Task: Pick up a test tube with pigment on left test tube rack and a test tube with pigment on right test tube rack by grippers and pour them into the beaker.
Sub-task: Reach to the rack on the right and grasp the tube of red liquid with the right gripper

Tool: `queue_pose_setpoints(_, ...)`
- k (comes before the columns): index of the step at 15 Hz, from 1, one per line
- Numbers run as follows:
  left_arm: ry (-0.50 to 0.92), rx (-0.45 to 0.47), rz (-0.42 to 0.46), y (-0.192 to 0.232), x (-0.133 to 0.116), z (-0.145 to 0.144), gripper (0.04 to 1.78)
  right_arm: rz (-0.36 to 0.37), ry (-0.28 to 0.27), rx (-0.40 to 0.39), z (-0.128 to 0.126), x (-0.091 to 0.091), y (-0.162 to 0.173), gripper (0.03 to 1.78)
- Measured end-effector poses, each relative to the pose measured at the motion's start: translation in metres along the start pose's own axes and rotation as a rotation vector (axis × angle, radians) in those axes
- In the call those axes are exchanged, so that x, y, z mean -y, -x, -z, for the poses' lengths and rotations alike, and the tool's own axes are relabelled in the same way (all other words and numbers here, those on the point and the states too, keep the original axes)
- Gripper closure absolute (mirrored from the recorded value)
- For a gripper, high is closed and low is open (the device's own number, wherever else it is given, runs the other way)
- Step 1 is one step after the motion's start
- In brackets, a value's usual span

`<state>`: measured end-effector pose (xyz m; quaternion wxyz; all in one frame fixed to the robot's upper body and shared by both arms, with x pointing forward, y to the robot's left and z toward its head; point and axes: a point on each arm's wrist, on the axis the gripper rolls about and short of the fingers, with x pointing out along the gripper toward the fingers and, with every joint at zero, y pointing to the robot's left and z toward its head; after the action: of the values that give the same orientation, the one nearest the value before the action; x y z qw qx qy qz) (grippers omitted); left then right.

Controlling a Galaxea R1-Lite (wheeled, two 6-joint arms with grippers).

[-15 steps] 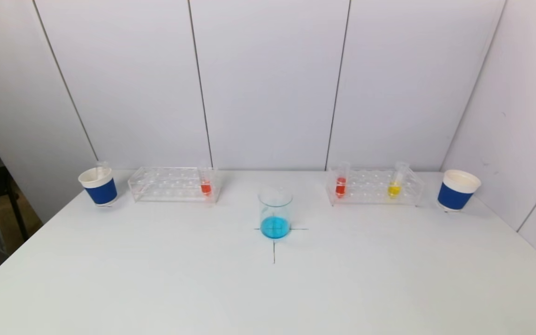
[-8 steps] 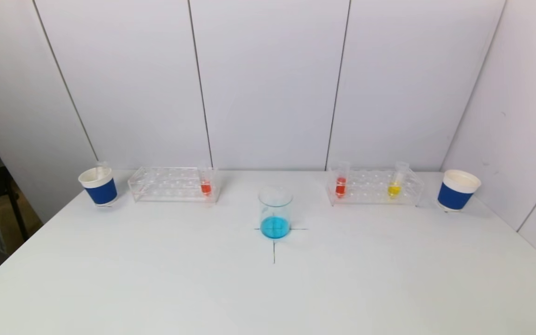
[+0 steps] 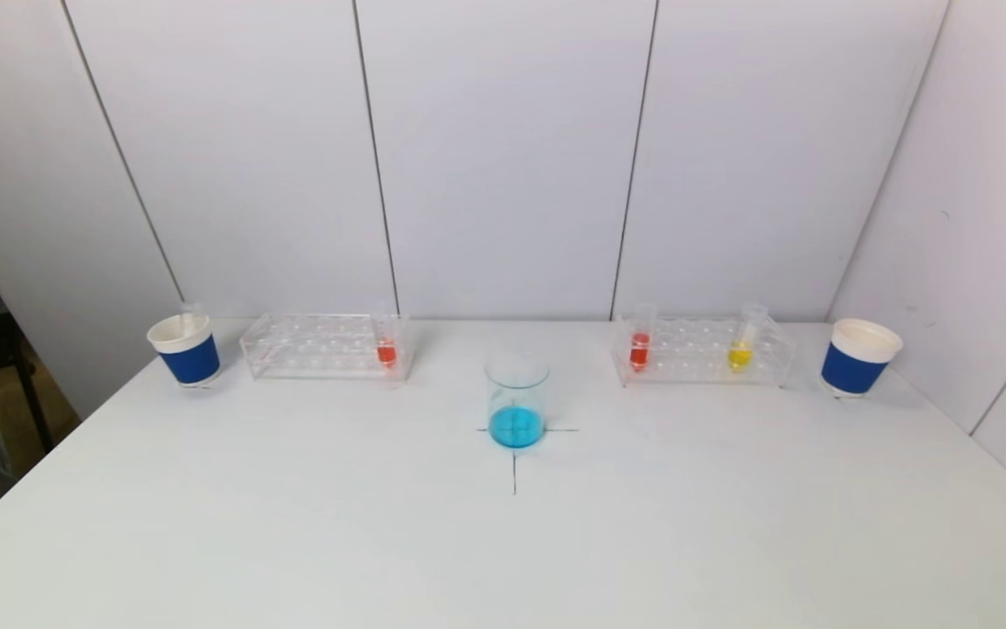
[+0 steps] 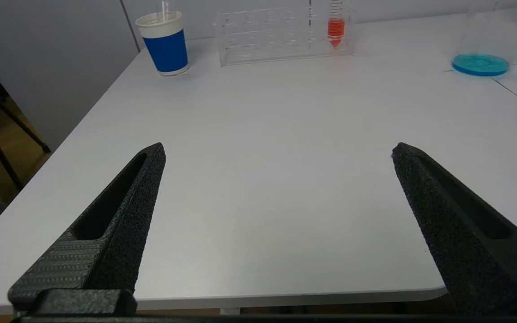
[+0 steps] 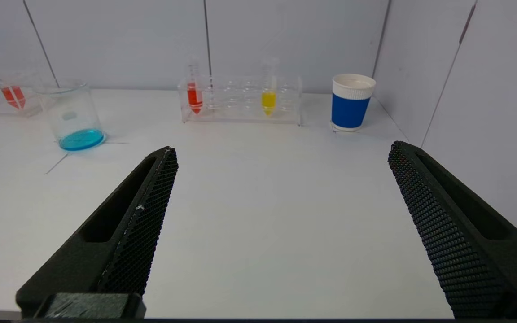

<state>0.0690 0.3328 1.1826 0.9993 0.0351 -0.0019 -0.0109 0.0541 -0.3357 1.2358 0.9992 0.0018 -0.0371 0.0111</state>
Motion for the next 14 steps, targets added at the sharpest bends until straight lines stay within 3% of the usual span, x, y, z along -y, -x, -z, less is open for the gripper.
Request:
queue_pose_setpoints(7,0.000,0.000,0.000,0.000,0.000,0.000,0.06,-0.113,-0.004,-0.053,-0.055,-0.002,-0.033,0.10)
queue_pose_setpoints(14,0.000,0.000,0.000,0.000,0.000,0.000,0.06,-0.102,-0.004,-0.091,-0.089,0.001,-0.135,0.10)
